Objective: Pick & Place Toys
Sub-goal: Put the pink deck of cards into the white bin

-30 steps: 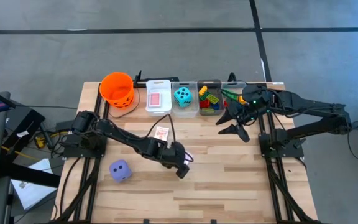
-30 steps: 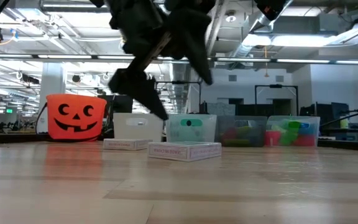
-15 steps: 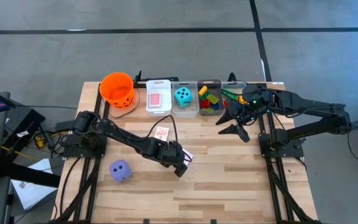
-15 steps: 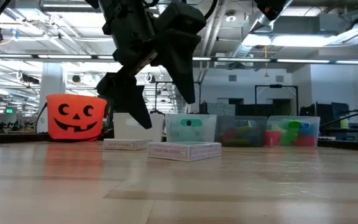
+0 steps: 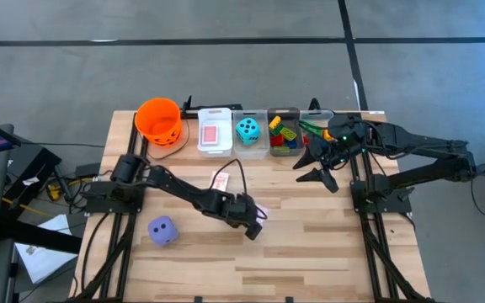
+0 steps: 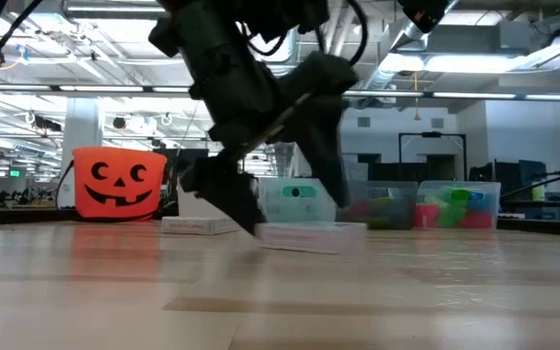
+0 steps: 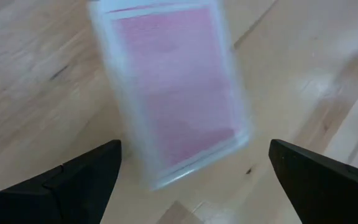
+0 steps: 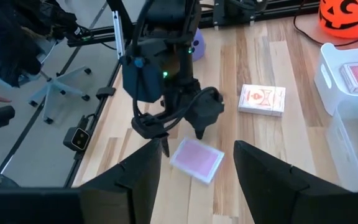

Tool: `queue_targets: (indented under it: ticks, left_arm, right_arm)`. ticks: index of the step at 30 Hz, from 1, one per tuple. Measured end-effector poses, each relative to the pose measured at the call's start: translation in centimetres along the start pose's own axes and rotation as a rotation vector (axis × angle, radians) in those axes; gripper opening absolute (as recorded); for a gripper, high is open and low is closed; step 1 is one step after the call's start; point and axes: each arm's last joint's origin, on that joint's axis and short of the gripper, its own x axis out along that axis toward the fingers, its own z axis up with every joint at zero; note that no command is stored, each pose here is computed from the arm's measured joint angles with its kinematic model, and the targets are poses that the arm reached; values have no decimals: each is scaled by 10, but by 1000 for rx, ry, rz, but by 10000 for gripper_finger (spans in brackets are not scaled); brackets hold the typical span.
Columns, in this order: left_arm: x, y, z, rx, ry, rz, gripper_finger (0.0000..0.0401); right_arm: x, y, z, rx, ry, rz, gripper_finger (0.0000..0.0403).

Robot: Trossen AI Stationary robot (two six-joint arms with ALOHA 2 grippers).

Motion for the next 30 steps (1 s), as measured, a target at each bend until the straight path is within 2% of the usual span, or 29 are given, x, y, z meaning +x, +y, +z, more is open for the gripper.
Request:
queue_targets:
  ticks: [8, 24, 30]
  left_arm:
    - [-3, -6, 5, -8, -62, -59, 400]
    - [-32, -53, 37, -73, -372, -608, 400]
    - [-44, -63, 44, -92, -451, -757, 400]
  right_arm:
    - [0, 0, 0, -2, 2, 0, 196]
    - [0, 0, -4, 11, 37, -1, 196]
    - [0, 0, -4, 12, 39, -1, 196]
